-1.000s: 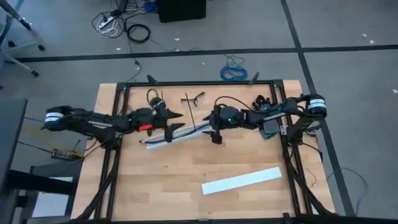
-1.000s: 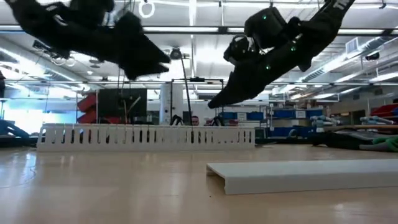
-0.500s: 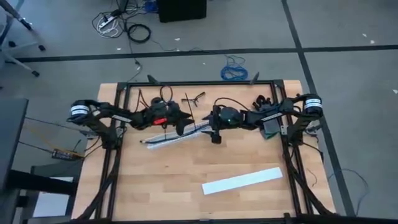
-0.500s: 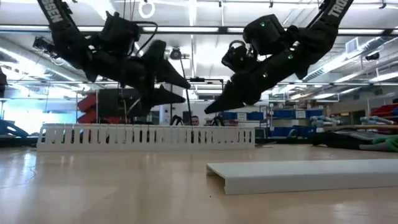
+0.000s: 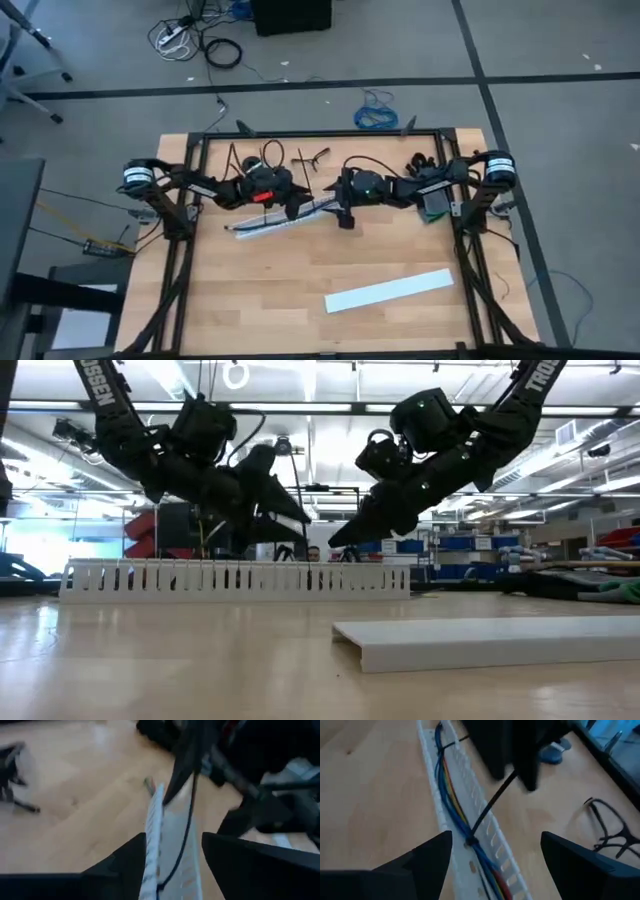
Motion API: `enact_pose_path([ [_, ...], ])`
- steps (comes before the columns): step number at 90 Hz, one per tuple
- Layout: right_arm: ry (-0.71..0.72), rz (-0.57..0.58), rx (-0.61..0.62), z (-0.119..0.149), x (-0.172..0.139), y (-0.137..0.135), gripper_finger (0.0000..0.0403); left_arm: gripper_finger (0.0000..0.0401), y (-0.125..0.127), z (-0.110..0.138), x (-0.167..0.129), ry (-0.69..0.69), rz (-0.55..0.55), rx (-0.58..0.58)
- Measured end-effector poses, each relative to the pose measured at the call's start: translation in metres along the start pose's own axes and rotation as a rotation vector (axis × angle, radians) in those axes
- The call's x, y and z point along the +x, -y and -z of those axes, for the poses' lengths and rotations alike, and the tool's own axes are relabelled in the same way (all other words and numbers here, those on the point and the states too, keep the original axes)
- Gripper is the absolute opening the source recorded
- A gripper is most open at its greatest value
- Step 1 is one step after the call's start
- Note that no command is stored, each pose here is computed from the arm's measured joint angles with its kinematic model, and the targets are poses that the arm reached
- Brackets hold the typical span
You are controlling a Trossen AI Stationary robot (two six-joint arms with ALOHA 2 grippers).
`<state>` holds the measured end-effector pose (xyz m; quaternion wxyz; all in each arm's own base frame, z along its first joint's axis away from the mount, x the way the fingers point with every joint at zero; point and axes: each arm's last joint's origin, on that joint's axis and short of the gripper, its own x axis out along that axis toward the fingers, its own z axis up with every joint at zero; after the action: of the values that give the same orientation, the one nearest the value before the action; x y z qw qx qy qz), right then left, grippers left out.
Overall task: Ziptie cables
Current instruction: Put the zip tied cable wires into the white cable duct
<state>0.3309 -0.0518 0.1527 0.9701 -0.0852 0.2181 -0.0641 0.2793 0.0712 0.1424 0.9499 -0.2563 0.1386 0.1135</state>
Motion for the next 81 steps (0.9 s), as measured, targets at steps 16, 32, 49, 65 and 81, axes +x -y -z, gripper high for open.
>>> enact_pose_path([
  [16, 0.028, -0.014, 0.003, -0.002, 0.0, 0.002, 0.0297, 0.0148, 0.001, -0.001, 0.001, 0.001, 0.016, 0.032],
  [32, 0.034, -0.042, 0.019, -0.003, 0.0, 0.001, 0.0299, 0.0104, 0.002, -0.003, 0.001, 0.017, 0.024, 0.054],
  [49, 0.049, -0.089, 0.012, -0.002, 0.001, -0.001, 0.0302, 0.0036, 0.002, -0.004, 0.001, 0.034, 0.015, 0.119],
  [65, 0.064, -0.112, -0.135, 0.0, 0.005, -0.003, 0.0305, 0.0004, 0.002, -0.004, 0.001, 0.037, 0.006, 0.153],
  [81, 0.058, -0.174, -0.227, 0.006, 0.012, -0.007, 0.0302, 0.0001, 0.001, -0.003, 0.001, 0.022, -0.003, 0.172],
])
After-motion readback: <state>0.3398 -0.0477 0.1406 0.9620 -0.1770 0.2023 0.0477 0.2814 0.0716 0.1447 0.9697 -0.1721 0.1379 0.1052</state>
